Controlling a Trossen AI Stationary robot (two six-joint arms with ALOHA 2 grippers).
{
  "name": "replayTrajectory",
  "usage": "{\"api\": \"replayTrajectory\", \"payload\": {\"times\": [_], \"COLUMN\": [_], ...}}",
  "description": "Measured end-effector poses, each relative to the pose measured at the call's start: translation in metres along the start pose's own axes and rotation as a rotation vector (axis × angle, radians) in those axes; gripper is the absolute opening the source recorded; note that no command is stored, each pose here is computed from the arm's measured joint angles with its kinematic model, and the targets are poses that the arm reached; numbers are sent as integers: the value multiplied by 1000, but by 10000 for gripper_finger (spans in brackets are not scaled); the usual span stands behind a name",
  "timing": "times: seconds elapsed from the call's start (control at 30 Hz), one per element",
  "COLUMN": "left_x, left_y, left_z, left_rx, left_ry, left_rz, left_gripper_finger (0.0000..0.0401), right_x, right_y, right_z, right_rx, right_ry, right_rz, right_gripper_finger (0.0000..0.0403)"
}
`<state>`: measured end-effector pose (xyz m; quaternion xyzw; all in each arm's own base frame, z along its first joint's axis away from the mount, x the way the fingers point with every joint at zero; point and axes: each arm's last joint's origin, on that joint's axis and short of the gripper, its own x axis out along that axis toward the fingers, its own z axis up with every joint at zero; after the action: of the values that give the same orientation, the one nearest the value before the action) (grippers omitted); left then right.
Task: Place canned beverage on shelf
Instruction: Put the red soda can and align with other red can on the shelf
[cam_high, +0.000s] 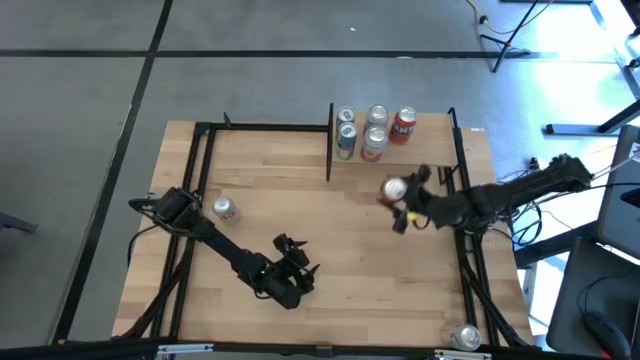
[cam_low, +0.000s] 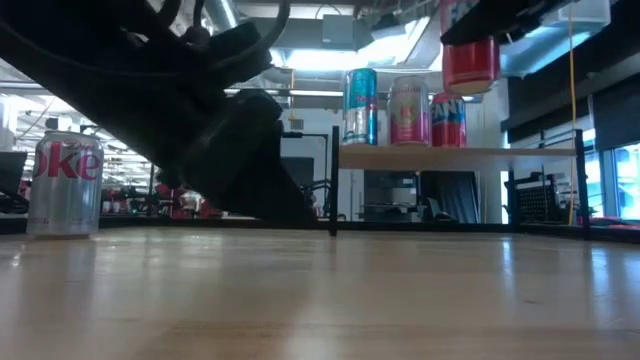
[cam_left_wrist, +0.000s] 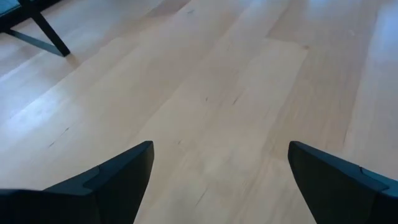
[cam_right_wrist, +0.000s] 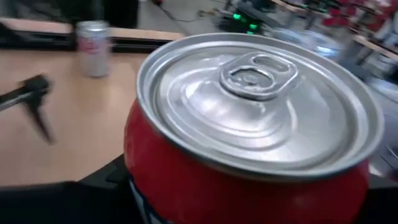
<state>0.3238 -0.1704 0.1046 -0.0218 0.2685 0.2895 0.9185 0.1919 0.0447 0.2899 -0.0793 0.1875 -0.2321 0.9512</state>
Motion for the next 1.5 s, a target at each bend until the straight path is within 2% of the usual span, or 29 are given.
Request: {"api": "replayTrajectory", "payload": {"times": [0.27,0.57,0.77,1.0,1.2,1.43,1.5], "left_x": [2,2,2,2,2,2,2], "left_y": [1,1,1,1,1,1,1], "left_z": [0,0,0,0,0,0,0], "left_rx": [26,30,32,33,33,33,33], "left_ry": [0,-1,0,0,0,0,0], "left_rz": [10,13,13,13,13,13,13], "left_gripper_finger": [363,363,363,363,363,363,363], "right_x": [2,19,27,45,62,64,64], "right_y": [-56,-108,-132,-141,-140,-140,-140], "right_z": [-4,-11,-16,-21,-27,-28,-28], "right_rx": [57,141,203,226,213,181,180], "right_ry": [75,138,149,176,233,242,243], "right_rz": [-122,-134,-163,-96,-103,-110,-110], "right_gripper_finger": [273,273,273,273,273,274,303]}}
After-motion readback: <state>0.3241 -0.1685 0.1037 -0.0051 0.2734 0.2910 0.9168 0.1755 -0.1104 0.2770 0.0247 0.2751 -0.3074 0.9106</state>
